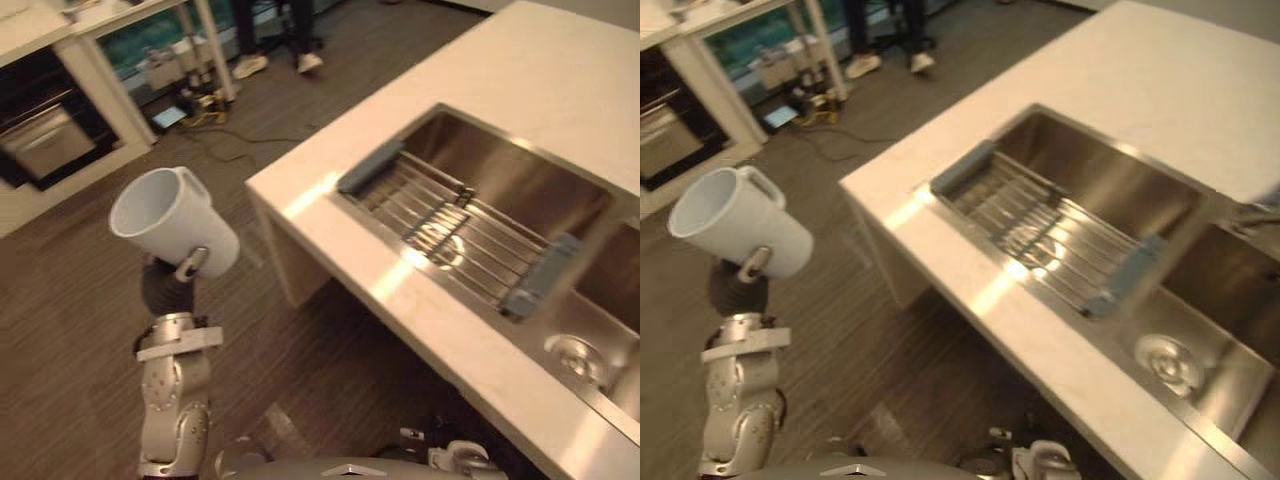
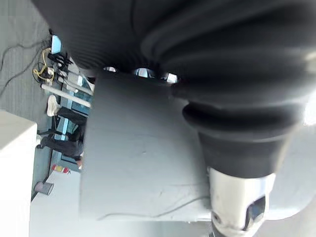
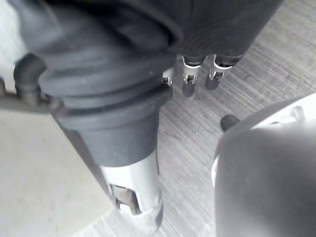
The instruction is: Walk over to the sink, pick up the cup, carry it to the dishwasher, place the cup inside the dishwasher, then close the dishwasher door
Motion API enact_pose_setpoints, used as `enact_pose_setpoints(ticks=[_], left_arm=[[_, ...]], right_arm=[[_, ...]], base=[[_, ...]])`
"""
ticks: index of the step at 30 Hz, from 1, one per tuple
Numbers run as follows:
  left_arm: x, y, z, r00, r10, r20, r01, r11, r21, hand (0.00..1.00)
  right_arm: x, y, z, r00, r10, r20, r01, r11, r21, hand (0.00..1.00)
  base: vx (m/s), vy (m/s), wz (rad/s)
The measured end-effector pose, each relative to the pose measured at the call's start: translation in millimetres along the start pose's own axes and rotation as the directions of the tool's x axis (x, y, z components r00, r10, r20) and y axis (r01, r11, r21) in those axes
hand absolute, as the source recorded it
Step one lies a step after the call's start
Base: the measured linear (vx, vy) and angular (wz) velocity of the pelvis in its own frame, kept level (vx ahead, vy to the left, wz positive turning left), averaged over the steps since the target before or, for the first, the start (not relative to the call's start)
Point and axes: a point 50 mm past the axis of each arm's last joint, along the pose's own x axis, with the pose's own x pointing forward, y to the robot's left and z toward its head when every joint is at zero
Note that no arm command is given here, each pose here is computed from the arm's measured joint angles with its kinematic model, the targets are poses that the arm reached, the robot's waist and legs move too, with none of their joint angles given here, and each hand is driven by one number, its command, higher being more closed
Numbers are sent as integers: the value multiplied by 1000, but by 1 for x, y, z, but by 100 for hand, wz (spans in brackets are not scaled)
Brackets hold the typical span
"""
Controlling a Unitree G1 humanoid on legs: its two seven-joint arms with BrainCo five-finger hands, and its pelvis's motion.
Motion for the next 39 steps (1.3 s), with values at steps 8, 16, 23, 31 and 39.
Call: enact_pose_setpoints(ticks=[8, 16, 23, 31, 39], left_arm=[[3, -16, -13, 997, -66, -33, 64, 997, -40, 100], [7, -39, -40, 961, -242, -137, 231, 968, -95, 100], [3, -56, -54, 917, -334, -220, 315, 942, -117, 100], [9, -44, -51, 941, -243, -235, 247, 969, -10, 100], [1, -31, -47, 955, -166, -244, 184, 982, 52, 100]], right_arm=[[0, 3, 10, 1000, 0, -18, -1, 997, -77, 0], [-7, 12, -17, 997, -50, -56, 55, 995, 89, 0], [-8, 27, -26, 998, 3, -63, 2, 997, 77, 0], [-7, 42, -25, 992, 100, -71, -105, 992, -67, 0], [-5, 42, -20, 990, 113, -82, -124, 981, -150, 0]], base=[[-73, 69, 87], [-74, 17, 119], [34, -77, 56], [32, -4, 13], [-108, -21, 48]])
